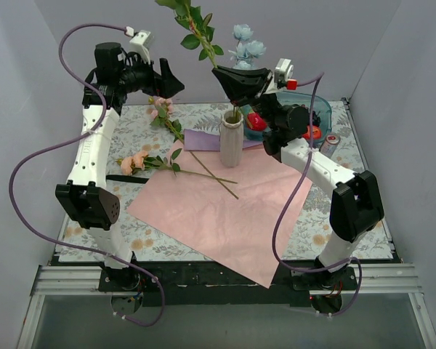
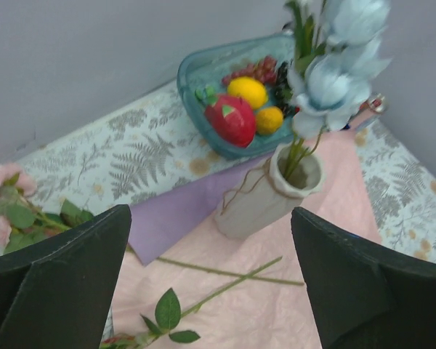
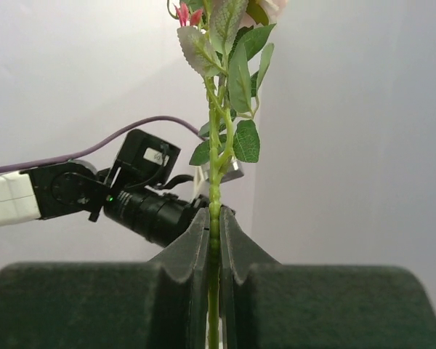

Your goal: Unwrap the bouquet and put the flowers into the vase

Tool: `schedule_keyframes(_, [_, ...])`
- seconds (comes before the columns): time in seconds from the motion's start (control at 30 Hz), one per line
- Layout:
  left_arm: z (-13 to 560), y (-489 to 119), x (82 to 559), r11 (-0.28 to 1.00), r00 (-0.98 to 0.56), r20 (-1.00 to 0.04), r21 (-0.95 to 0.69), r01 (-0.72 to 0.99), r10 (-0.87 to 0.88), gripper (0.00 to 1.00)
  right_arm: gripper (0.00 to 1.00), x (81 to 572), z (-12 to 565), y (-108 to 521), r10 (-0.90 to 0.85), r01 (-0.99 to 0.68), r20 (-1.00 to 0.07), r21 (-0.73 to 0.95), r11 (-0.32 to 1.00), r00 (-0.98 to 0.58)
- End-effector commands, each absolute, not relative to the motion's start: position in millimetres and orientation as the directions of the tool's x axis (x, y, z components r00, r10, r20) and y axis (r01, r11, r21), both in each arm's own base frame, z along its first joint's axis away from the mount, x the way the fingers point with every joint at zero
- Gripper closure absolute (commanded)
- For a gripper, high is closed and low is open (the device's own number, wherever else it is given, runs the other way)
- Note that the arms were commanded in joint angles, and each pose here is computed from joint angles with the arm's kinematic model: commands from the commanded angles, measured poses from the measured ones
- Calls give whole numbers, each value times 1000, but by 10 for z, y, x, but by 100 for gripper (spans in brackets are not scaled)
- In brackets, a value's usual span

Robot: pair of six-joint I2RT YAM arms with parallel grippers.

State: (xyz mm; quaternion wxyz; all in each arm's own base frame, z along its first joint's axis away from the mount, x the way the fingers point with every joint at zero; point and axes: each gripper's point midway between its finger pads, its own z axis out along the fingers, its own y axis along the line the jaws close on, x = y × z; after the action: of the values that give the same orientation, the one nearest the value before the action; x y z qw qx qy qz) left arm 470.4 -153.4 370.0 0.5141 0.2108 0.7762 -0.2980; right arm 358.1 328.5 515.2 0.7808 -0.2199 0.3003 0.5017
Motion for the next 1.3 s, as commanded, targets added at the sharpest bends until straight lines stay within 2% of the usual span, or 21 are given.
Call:
schedule_keyframes(0.0, [4488,-1651,4582,674,-283,-953,-278,684,-106,8,99,2754,5842,3002,736,-826,-378,-304,474,562])
schedule_keyframes(0.23, [4867,-1633,4239,669,-191,-972,-231,707,-134,7,99,2766,5547,3171,660,-811,-480,-243,532,577])
schedule_keyframes(0.37, [4692,-1627,4208,674,-227,-965,-255,694,-131,7,99,2743,5533,3317,673,-827,-488,-238,510,556])
schedule_keyframes(0.57, [4783,-1691,4089,644,-227,-964,-263,718,-141,7,99,2753,5510,3512,666,-825,-501,-221,520,553])
schedule_keyframes(0.83, [4834,-1778,3917,614,-217,-968,-249,749,-127,7,99,2876,5238,3780,620,-836,-593,-186,516,514])
schedule_keyframes(1.1, [4822,-1789,3732,614,-189,-977,-208,761,-97,7,99,3018,5042,3863,571,-820,-643,-163,548,510])
schedule_keyframes(1.27, [4788,-1811,3690,612,-189,-978,-202,765,-88,7,99,3050,4948,3997,556,-836,-680,-159,525,478])
